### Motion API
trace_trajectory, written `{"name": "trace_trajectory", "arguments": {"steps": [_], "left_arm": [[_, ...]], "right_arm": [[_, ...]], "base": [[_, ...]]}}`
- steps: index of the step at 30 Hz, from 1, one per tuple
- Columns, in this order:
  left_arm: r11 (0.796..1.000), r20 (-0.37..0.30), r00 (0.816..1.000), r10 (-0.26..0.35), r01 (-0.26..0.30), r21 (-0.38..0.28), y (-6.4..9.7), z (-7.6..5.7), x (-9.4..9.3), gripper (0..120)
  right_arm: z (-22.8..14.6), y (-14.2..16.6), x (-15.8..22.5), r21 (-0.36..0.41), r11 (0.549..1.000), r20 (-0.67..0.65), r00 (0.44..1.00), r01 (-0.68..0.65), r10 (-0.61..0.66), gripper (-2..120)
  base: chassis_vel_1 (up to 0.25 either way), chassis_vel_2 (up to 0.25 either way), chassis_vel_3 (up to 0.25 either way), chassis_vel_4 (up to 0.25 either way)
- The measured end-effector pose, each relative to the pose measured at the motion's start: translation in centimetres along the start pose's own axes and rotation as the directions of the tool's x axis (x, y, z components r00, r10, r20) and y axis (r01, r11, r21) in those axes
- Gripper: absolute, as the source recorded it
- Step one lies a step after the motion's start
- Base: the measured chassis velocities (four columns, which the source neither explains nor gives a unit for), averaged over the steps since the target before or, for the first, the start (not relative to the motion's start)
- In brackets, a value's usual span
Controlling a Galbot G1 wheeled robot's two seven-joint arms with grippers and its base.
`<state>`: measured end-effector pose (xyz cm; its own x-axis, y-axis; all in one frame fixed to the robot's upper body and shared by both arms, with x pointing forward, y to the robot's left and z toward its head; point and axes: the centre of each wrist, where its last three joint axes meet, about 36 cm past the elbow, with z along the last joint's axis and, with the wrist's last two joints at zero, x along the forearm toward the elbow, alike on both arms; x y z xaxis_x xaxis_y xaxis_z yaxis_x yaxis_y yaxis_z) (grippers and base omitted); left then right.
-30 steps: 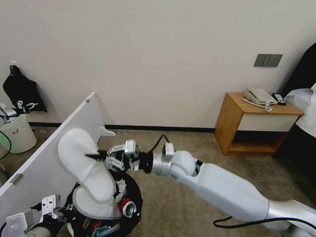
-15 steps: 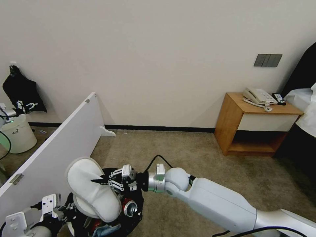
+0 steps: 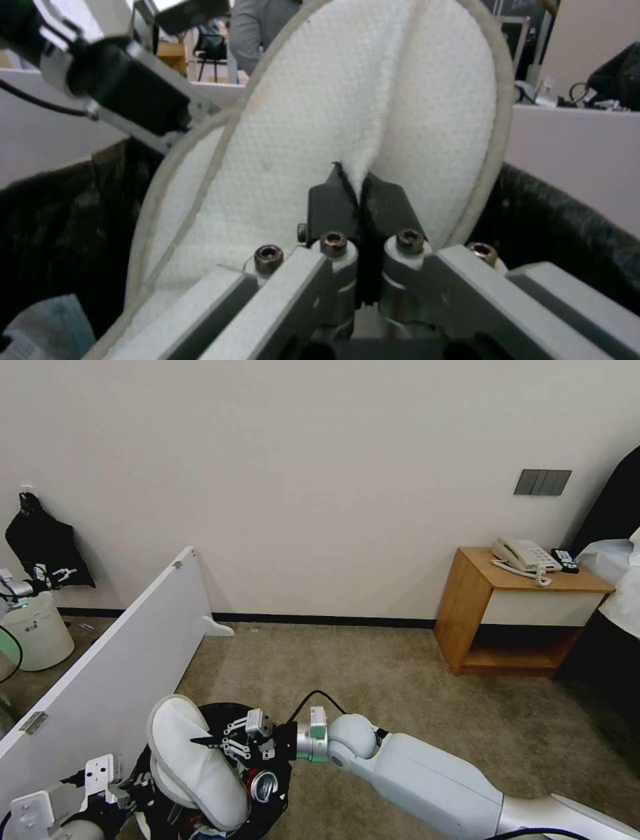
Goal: Pick up the trash bin, then pick up the garbage from the floor and place it into the trash bin.
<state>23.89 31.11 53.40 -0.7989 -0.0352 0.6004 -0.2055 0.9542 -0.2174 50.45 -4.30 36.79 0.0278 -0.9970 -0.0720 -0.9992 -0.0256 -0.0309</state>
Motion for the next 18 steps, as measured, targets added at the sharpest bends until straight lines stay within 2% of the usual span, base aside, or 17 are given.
{"name": "trace_trajectory", "arguments": {"steps": [1, 4, 5, 6, 8, 10, 12, 13, 18], "left_arm": [[1.0, 0.0, 1.0, 0.0, 0.0, 0.0, 0.0, 0.0, 0.0, 2], [1.0, -0.002, 1.0, -0.001, 0.001, 0.0, 0.0, -0.1, 0.1, 2], [1.0, -0.002, 1.0, -0.001, 0.001, 0.0, 0.0, -0.1, 0.1, 2], [1.0, -0.002, 1.0, -0.002, 0.002, -0.001, 0.0, -0.1, 0.1, 2], [1.0, -0.003, 1.0, 0.0, 0.0, 0.001, 0.0, -0.1, 0.1, 2], [1.0, -0.004, 1.0, -0.001, 0.001, 0.001, 0.0, 0.0, 0.0, 2], [1.0, -0.007, 1.0, -0.007, 0.007, 0.004, 0.2, 0.0, -0.3, 2], [1.0, -0.007, 1.0, -0.007, 0.007, 0.004, 0.2, 0.0, -0.3, 2], [1.0, -0.007, 1.0, -0.003, 0.003, 0.007, 0.3, -0.1, -0.4, 2]], "right_arm": [[0.0, 0.0, 0.0, 0.0, 1.0, 0.0, 1.0, 0.0, 0.0, 0], [0.7, 0.3, 0.4, -0.009, 1.0, -0.008, 1.0, -0.008, 0.008, 13], [0.7, 0.3, 0.4, -0.009, 1.0, -0.008, 1.0, -0.008, 0.008, 13], [0.8, 0.3, 0.9, -0.009, 1.0, -0.013, 1.0, -0.014, 0.013, 19], [0.4, 0.3, 1.4, -0.004, 1.0, -0.007, 1.0, -0.018, 0.018, 29], [0.1, 0.3, 1.6, 0.0, 1.0, -0.005, 1.0, -0.021, 0.021, 32], [-0.5, 0.4, 2.1, 0.009, 1.0, 0.001, 1.0, -0.029, 0.029, 42], [-0.5, 0.4, 2.1, 0.009, 1.0, 0.001, 1.0, -0.029, 0.029, 42], [-1.9, 0.9, 2.4, 0.02, 0.999, 0.029, 0.999, -0.028, 0.027, 61]], "base": [[0.0, 0.0, 0.0, 0.0], [0.0, 0.0, 0.0, 0.0], [0.0, 0.0, 0.0, 0.0], [0.0, 0.0, 0.0, 0.0], [0.0, 0.0, 0.0, 0.0], [0.0, 0.0, 0.0, 0.0], [0.0, 0.0, 0.0, 0.0], [0.0, 0.0, 0.0, 0.0], [0.0, 0.0, 0.0, 0.0]]}}
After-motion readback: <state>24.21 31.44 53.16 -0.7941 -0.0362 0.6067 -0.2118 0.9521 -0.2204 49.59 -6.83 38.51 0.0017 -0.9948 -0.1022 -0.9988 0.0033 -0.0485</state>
